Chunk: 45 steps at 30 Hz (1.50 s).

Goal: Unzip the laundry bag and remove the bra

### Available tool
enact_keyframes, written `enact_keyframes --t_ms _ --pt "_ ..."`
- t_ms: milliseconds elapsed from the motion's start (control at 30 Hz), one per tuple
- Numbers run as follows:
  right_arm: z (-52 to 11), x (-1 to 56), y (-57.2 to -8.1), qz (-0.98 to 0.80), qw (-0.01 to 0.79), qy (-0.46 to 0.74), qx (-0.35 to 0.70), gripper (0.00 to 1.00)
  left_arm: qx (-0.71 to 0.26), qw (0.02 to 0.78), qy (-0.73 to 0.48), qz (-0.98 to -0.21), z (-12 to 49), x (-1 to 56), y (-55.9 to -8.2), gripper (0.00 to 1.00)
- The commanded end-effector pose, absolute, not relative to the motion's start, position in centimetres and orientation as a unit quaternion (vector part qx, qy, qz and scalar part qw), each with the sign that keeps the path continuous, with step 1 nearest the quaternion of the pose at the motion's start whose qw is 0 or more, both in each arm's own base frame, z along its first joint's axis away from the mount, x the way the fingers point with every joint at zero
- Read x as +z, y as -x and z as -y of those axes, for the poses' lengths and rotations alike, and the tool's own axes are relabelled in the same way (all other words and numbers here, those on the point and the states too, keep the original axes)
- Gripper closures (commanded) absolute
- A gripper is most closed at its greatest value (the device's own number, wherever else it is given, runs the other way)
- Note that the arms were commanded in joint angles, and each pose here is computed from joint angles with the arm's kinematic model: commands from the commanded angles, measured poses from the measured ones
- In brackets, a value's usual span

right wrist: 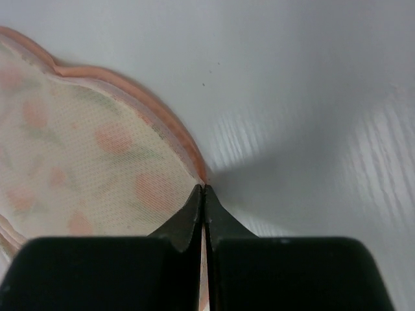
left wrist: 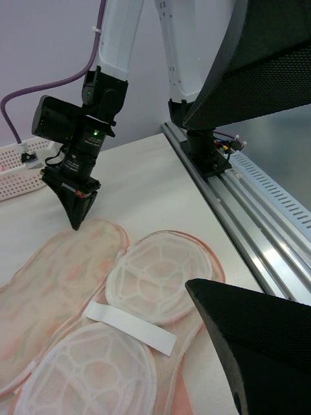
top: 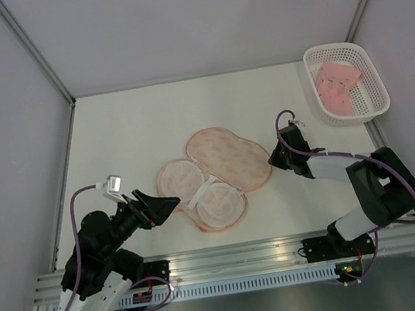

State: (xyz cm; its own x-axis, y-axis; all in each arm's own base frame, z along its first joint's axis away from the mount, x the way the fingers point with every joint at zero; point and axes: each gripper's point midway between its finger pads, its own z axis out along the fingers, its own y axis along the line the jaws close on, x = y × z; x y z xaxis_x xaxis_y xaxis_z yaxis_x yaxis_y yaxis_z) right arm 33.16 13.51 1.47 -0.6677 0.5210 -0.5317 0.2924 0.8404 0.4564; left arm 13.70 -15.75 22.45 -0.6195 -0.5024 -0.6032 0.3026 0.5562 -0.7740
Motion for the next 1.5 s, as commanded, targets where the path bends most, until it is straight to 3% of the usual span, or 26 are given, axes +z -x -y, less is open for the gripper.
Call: enact_keyframes --t_ms 0,100,267,433,533,767,967,1000,1033,1067,1133,1167,1200,1333,1433,1467 --pt "-11.6 2.7 -31.1 -0.904 0.345 -0.217 0.131 1.0 -0.472 0.446 0.066 -0.758 15.4 23.6 -13.5 0.01" --pt "-11.6 7.4 -31.6 -0.88 0.408 -0.197 0.142 1.0 -0.471 0.447 0.072 -0.757 15.3 23.6 -13.5 0.0" --pt "-15.6 15.1 -30.8 -0.857 0.491 -0.025 0.156 0.99 -0.464 0.451 0.085 -0.758 14.9 23.5 -13.8 0.0" --pt "-21.4 18.3 -26.6 -0.822 0.487 0.143 0.26 0.99 -0.451 0.46 0.123 -0.755 13.7 23.5 -14.1 0.0" --pt "-24.7 18.6 -23.6 -0.803 0.455 0.222 0.315 1.0 -0.444 0.469 0.147 -0.749 12.8 23.5 -14.0 0.0" --pt "-33.2 13.3 -12.7 -0.779 0.307 0.419 0.35 1.0 -0.43 0.483 0.186 -0.74 11.1 23.6 -13.8 0.0" --pt "-38.9 9.6 -4.8 -0.746 0.212 0.509 0.374 1.0 -0.425 0.483 0.194 -0.741 10.7 23.6 -13.5 0.0" --pt "-39.3 9.3 -4.2 -0.746 0.203 0.511 0.376 0.97 -0.424 0.482 0.196 -0.742 10.6 23.5 -13.5 0.0" --pt "-40.1 9.6 -3.8 -0.741 0.201 0.515 0.38 0.88 -0.429 0.489 0.195 -0.734 10.3 23.9 -13.1 0.0" --pt "-40.2 8.6 -3.1 -0.744 0.189 0.523 0.372 0.54 -0.43 0.492 0.195 -0.731 10.1 24.2 -12.9 0.0" --pt "-40.6 8.6 -3.0 -0.747 0.189 0.522 0.365 0.26 -0.425 0.493 0.197 -0.733 9.9 24.1 -12.7 0.0" --pt "-40.7 8.7 -3.3 -0.75 0.197 0.519 0.359 0.06 -0.427 0.496 0.198 -0.73 9.7 24.3 -12.6 0.0" --pt "-40.7 9.1 -3.6 -0.751 0.207 0.514 0.358 0.02 -0.425 0.497 0.198 -0.73 9.7 24.3 -12.5 0.0" --pt "-40.3 11.1 -5.6 -0.763 0.263 0.474 0.352 0.02 -0.427 0.494 0.197 -0.731 9.7 24.2 -12.4 0.0" --pt "-39.6 12.4 -8.8 -0.793 0.304 0.396 0.349 0.02 -0.428 0.493 0.196 -0.732 9.7 24.2 -12.4 0.0" --pt "-38.8 12.1 -11.1 -0.817 0.311 0.353 0.334 0.07 -0.428 0.492 0.196 -0.732 9.7 24.1 -12.3 0.0"
